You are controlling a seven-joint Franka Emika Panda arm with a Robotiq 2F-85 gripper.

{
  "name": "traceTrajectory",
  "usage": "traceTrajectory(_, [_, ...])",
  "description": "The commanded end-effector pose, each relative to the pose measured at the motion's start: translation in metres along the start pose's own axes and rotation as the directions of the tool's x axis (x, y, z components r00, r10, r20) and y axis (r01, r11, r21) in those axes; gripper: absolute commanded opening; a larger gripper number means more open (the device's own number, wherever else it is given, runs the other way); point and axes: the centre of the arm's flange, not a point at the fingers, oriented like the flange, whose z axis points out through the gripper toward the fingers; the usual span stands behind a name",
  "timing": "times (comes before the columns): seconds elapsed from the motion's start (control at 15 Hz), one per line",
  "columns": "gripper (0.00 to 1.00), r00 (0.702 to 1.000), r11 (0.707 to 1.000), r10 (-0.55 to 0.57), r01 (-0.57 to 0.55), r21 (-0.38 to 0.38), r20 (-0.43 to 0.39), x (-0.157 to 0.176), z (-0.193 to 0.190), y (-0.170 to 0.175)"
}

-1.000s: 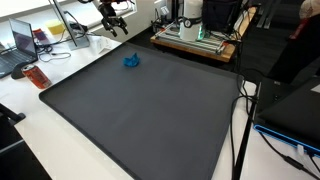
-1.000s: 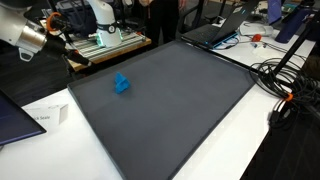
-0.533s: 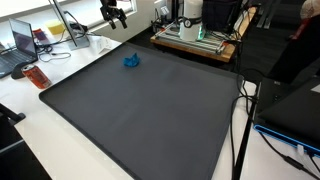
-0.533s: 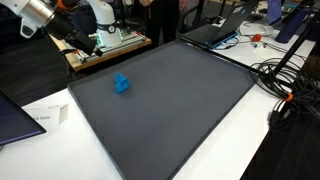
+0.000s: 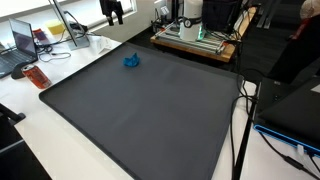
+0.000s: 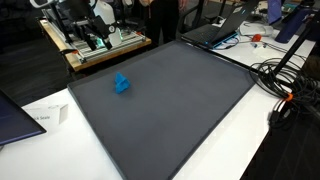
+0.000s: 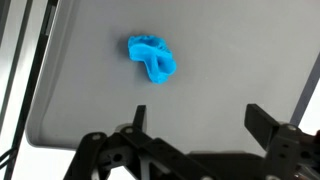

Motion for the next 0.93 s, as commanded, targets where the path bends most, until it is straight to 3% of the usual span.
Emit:
traceTrajectory(0.0, [1.0, 0.982, 0.989, -0.117, 0.102, -0.106, -0.146, -0.041, -0.003, -0.016])
traceTrajectory(0.2, [1.0, 0.939, 0.955, -0.258, 0.212, -0.21, -0.228, -0.062, 0.005, -0.031])
traceTrajectory(0.47, [1.0, 0.857, 0.872, -0.447, 0.354, -0.338, -0.257, -0.083, 0.017, -0.041])
traceTrajectory(0.67, [1.0, 0.793, 0.795, -0.569, 0.464, -0.391, -0.215, -0.093, 0.025, -0.044])
traceTrajectory(0.87, [1.0, 0.747, 0.711, -0.656, 0.561, -0.423, -0.112, -0.101, 0.038, -0.043])
